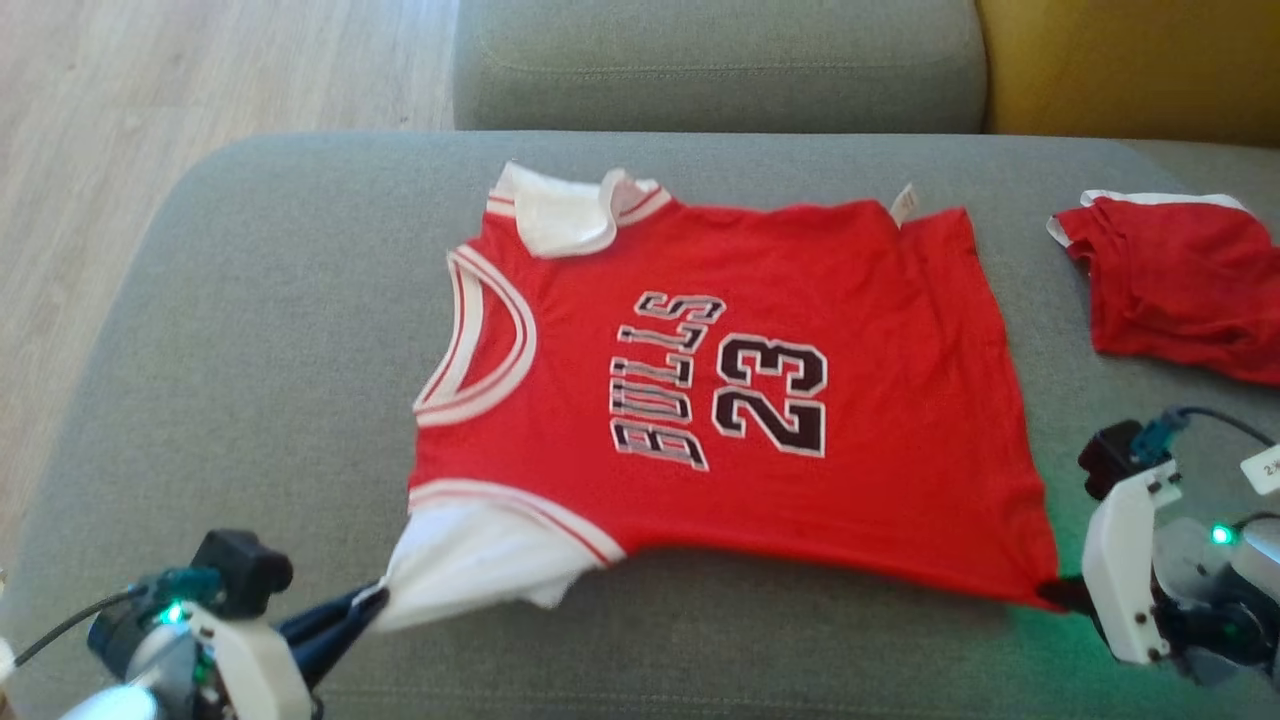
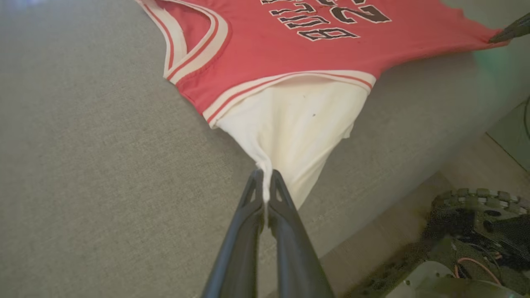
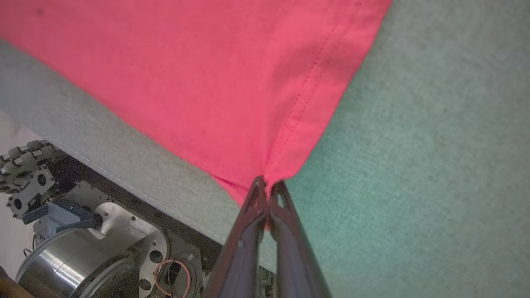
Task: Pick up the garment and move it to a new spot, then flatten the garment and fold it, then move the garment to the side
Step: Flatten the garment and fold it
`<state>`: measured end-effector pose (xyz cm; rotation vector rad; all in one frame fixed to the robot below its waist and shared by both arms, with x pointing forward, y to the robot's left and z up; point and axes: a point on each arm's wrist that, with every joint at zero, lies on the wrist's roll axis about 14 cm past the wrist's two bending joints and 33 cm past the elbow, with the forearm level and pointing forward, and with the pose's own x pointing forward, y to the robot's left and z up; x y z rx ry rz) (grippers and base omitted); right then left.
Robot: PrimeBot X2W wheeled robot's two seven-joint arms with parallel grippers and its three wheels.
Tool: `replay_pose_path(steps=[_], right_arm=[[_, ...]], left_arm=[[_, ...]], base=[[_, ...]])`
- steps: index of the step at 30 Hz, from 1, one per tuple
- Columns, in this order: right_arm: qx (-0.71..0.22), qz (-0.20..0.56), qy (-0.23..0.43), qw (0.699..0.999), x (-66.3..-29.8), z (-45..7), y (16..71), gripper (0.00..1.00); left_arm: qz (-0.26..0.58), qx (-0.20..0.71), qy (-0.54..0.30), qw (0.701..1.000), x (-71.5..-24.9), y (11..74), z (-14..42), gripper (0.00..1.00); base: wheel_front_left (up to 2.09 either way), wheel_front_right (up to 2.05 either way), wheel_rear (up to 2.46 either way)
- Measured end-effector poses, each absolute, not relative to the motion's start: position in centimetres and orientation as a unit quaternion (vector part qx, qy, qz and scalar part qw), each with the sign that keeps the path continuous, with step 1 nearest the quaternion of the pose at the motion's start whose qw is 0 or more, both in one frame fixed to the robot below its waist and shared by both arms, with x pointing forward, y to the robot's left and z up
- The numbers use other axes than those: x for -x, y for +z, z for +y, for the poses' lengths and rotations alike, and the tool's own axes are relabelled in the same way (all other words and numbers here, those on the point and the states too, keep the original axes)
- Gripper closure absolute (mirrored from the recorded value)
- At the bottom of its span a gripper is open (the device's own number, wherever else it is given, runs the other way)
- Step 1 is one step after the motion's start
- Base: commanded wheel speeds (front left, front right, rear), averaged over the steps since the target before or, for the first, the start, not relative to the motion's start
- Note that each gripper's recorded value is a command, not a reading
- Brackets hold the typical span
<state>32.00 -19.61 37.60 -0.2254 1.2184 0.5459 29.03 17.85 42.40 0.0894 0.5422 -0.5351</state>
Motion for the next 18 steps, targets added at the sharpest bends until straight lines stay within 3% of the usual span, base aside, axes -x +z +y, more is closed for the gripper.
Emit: replay_pose_path(steps=[11, 18], right_arm=[[0.083, 0.606, 0.246, 0.752, -30.1, -20.4, 37.2, 1.0], [0.07, 0.593, 0.241, 0.765, -31.2, -20.4, 37.5, 1.0]], left_arm=[[0.3, -0.005, -0.283, 0.911, -26.7, 43.3, 17.1, 1.0], [0.291, 0.004, -0.287, 0.913, -27.8, 44.0, 16.7, 1.0]], base=[[0.0, 0.0, 0.0], [0.0, 0.0, 0.0]])
